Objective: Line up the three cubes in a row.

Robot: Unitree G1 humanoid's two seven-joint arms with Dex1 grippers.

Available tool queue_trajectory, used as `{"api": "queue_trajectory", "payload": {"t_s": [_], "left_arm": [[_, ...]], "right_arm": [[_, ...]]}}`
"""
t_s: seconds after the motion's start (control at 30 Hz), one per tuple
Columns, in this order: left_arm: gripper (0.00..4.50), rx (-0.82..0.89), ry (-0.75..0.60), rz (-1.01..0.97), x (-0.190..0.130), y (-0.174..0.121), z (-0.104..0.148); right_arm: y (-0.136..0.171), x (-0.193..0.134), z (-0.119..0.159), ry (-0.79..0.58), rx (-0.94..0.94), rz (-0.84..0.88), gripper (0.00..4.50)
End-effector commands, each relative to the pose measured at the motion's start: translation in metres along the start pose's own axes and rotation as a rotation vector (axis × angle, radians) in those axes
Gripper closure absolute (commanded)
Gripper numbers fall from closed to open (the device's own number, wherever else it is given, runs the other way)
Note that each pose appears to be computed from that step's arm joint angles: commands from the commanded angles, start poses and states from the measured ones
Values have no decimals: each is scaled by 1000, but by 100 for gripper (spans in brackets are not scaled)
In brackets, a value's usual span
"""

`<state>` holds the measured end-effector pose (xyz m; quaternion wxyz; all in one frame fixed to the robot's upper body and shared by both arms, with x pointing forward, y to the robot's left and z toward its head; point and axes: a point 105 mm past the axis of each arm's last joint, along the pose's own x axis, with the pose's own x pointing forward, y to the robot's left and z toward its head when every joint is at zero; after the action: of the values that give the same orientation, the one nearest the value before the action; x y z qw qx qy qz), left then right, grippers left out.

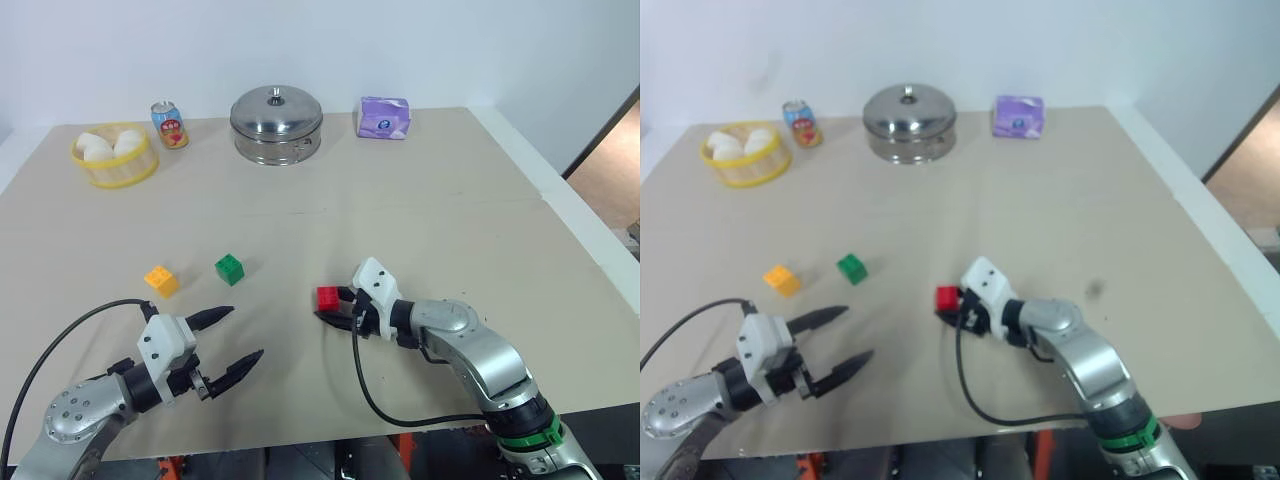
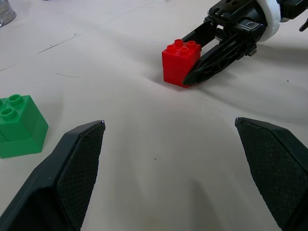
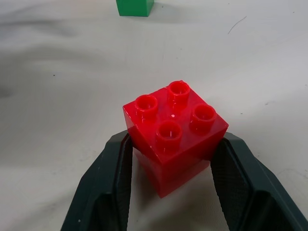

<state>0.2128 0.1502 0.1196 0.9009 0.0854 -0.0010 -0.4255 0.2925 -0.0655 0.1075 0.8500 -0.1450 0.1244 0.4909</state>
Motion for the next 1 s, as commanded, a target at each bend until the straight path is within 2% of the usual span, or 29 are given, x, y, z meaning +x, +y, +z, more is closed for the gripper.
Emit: {"api": "queue_trajectory", "payload": {"t_s": [0.03, 0.13, 0.37, 0.57, 0.63, 0.83, 1.0], "left_arm": [[0, 22, -21, 3, 1, -1, 7], [0, 19, -19, 0, 1, -1, 6], [0, 20, -15, -10, 1, -2, 5], [0, 30, -8, 29, -3, 7, 5], [0, 37, -6, 61, -4, 13, 5], [0, 59, 0, 276, -5, 56, 10], [0, 45, -4, 350, 2, 71, 13]], "right_arm": [[1, -4, 14, -43, -46, 15, 103], [4, -8, 17, -57, -54, 33, 2], [7, -22, 42, -170, -121, 75, 2], [10, -47, 72, -296, -167, 169, 2], [12, -51, 77, -313, -162, 201, 2], [30, -60, 92, -366, -206, 344, 2], [37, -61, 95, -390, -238, 390, 2]]}}
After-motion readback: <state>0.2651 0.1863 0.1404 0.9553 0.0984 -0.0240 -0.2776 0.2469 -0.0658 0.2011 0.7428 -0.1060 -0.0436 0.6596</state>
